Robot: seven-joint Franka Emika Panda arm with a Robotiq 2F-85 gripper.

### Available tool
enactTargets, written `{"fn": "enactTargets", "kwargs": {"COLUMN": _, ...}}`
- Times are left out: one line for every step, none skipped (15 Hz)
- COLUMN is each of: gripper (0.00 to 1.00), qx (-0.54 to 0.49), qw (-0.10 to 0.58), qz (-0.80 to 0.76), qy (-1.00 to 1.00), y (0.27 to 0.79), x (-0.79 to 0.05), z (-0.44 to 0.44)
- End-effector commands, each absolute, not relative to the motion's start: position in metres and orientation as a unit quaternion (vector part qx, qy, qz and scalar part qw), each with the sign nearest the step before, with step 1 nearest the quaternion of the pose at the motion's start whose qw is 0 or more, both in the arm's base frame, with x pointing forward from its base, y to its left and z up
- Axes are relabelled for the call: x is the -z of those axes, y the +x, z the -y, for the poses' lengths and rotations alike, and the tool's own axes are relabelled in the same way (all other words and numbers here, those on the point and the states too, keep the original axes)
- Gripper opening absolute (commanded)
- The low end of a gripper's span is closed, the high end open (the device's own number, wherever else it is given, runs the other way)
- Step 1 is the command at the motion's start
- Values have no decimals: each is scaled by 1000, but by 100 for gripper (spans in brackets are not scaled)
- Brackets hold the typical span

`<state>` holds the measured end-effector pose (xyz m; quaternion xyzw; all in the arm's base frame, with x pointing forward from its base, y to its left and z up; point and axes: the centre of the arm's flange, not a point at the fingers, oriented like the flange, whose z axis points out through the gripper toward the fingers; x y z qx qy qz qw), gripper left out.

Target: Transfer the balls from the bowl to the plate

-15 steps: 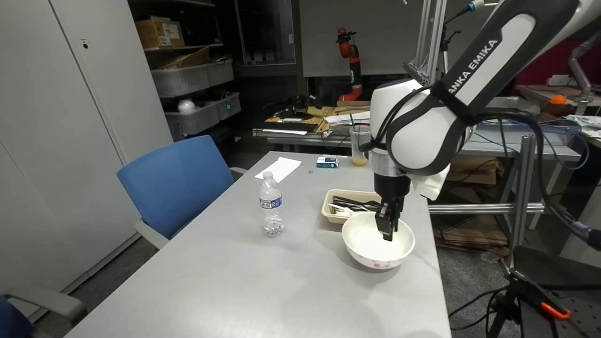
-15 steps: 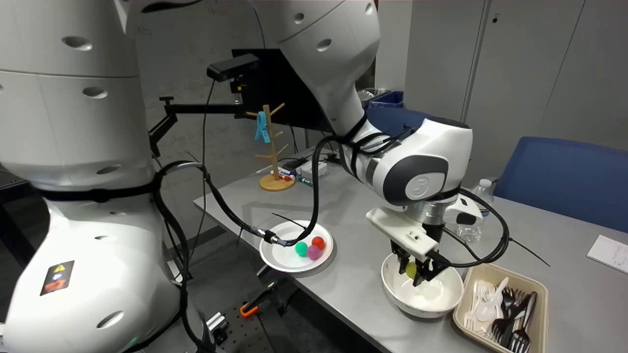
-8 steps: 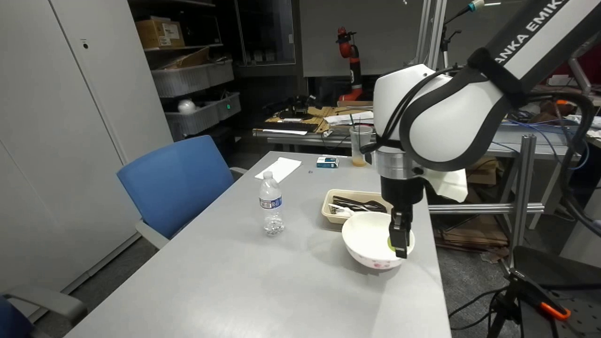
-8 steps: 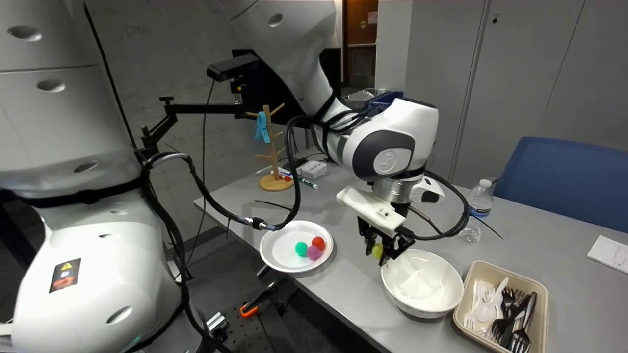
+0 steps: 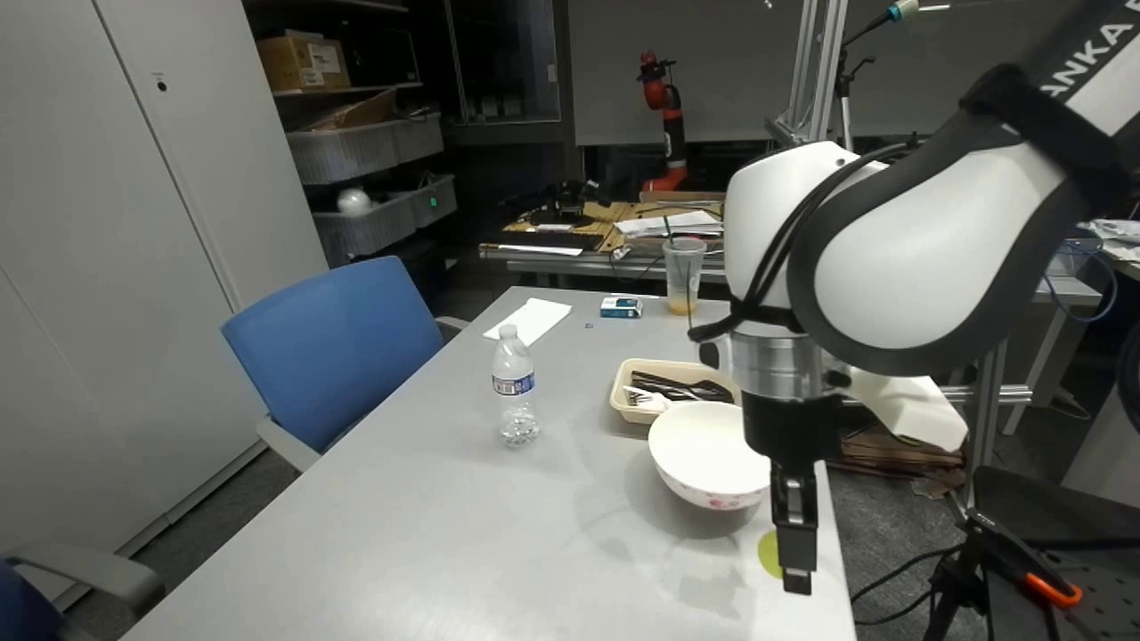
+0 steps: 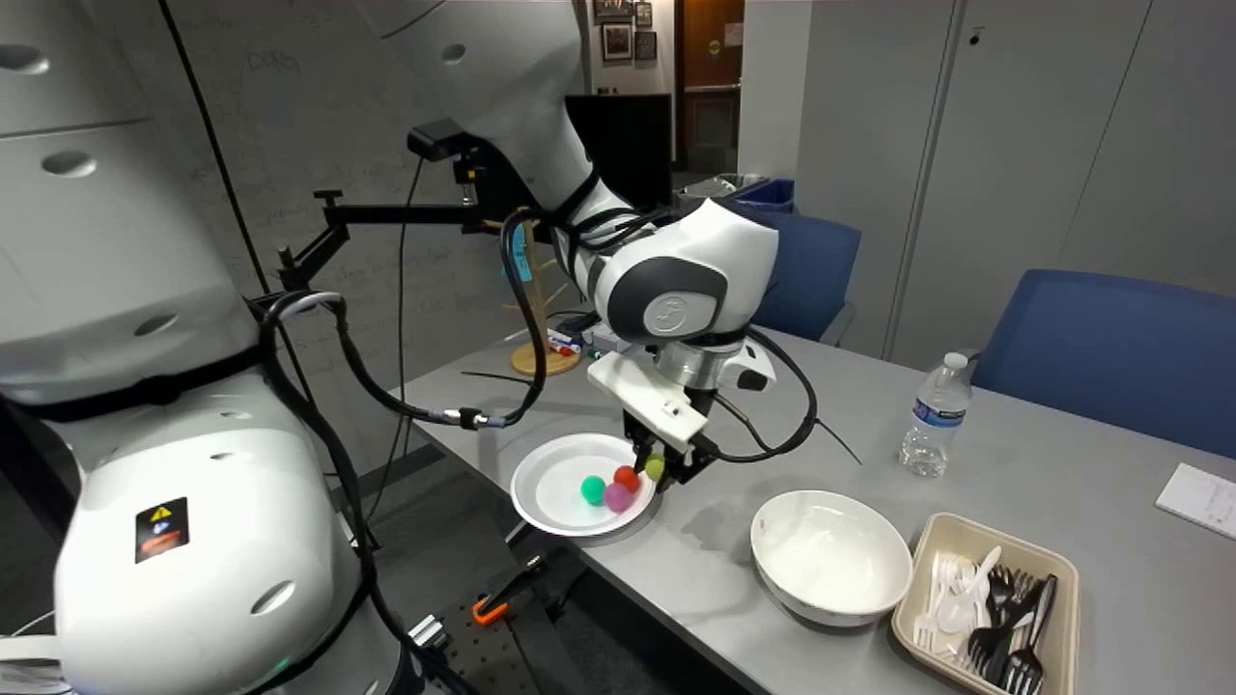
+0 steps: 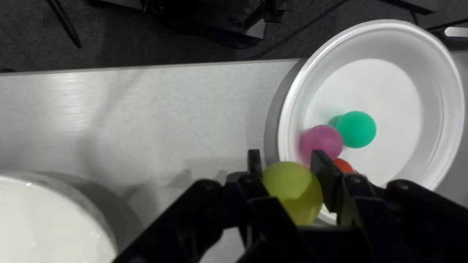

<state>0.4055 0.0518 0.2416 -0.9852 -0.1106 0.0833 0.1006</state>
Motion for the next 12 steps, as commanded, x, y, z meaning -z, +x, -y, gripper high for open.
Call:
{"fn": "enactTargets", "kwargs": {"gripper": 14, "qx": -92, "qw": 135, "qz": 131, "qy": -978, "y": 377, "x": -229, "z": -76}}
{"fn": "enactTargets", "kwargs": {"gripper": 14, "qx": -99, "qw": 141, "qz": 133, "qy": -976, "y": 372, "x": -223, "z": -82}}
{"fn": "enactTargets", "kwargs": {"gripper": 14, "qx": -104, "qw": 145, "qz": 135, "qy": -975, "y": 367, "x": -219, "z": -87}}
{"fn": "enactTargets", "kwargs": {"gripper": 14, "qx": -103, "qw": 151, "qz": 137, "qy": -974, "y": 362, "x": -214, "z": -93}}
{"fn": "enactTargets", "kwargs": {"gripper": 14, "qx": -102, "qw": 157, "qz": 138, "qy": -973, "y": 358, "x": -210, "z": -97}}
{"fn": "enactTargets", "kwargs": {"gripper": 14, "qx": -99, "qw": 165, "qz": 132, "qy": -972, "y": 355, "x": -206, "z": -101}}
{"fn": "enactTargets", "kwargs": {"gripper": 14, "qx": -97, "qw": 175, "qz": 129, "qy": -971, "y": 353, "x": -203, "z": -105}}
{"fn": "enactTargets", "kwargs": {"gripper": 14, "qx": -91, "qw": 184, "qz": 122, "qy": -971, "y": 351, "x": -200, "z": -109}}
{"fn": "enactTargets", "kwargs": {"gripper": 14, "qx": -86, "qw": 192, "qz": 116, "qy": -971, "y": 351, "x": -198, "z": -112}}
{"fn": "enactTargets", "kwargs": {"gripper": 14, "qx": -82, "qw": 198, "qz": 111, "qy": -970, "y": 351, "x": -195, "z": -114}}
{"fn": "enactTargets", "kwargs": {"gripper": 14, "qx": -79, "qw": 202, "qz": 107, "qy": -970, "y": 351, "x": -193, "z": -115}}
{"fn": "enactTargets", "kwargs": {"gripper": 18, "qx": -78, "qw": 207, "qz": 104, "qy": -970, "y": 352, "x": -191, "z": -116}}
